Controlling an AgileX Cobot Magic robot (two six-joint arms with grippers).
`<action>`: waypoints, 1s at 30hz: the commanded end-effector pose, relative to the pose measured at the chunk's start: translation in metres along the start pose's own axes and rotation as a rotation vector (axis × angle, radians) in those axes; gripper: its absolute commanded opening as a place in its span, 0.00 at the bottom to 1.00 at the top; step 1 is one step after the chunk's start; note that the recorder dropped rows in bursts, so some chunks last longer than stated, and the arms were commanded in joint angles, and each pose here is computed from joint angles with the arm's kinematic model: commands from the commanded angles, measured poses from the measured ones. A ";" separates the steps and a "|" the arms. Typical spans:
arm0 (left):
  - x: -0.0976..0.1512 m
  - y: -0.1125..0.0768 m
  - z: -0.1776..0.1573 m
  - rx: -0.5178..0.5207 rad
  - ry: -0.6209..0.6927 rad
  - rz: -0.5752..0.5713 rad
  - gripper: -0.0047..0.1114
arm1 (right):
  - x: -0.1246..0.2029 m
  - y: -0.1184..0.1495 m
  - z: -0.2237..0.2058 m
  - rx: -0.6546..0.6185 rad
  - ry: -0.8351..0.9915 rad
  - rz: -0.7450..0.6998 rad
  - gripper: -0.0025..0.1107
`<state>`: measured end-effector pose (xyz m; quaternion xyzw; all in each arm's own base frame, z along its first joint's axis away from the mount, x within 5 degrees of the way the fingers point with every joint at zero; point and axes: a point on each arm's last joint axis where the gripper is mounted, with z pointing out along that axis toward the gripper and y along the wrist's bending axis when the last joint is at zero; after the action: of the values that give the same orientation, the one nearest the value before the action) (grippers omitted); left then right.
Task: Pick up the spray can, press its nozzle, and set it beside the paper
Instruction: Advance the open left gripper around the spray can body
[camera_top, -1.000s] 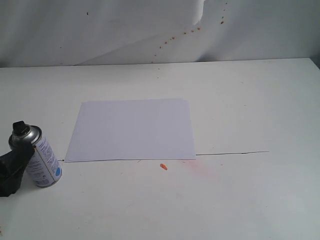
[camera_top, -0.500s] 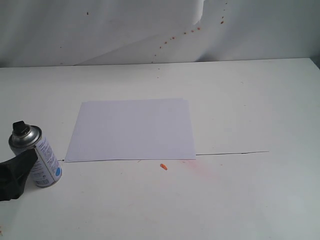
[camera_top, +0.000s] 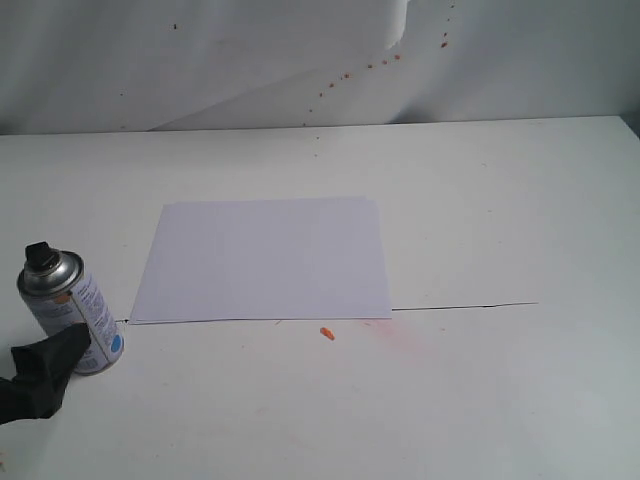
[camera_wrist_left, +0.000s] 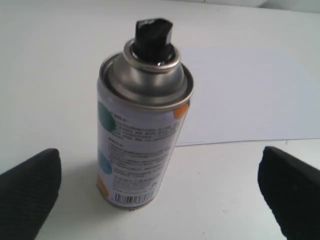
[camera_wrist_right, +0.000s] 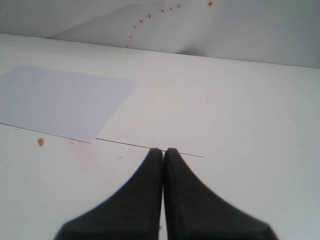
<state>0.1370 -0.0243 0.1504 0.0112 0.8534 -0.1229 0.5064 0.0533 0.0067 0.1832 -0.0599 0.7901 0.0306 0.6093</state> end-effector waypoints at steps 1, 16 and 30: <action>0.004 0.000 0.005 0.017 0.009 0.019 0.94 | 0.001 -0.001 0.000 0.009 -0.004 -0.005 0.02; 0.004 0.000 0.015 0.039 -0.023 0.135 0.94 | 0.001 -0.001 0.000 0.009 -0.004 -0.005 0.02; 0.008 0.007 0.027 -0.012 -0.046 0.141 0.94 | 0.001 -0.001 0.000 0.009 -0.004 -0.005 0.02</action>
<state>0.1571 -0.0251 0.1305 0.0669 0.8437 -0.0857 0.5257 0.0533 0.0067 0.1832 -0.0599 0.7901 0.0306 0.6093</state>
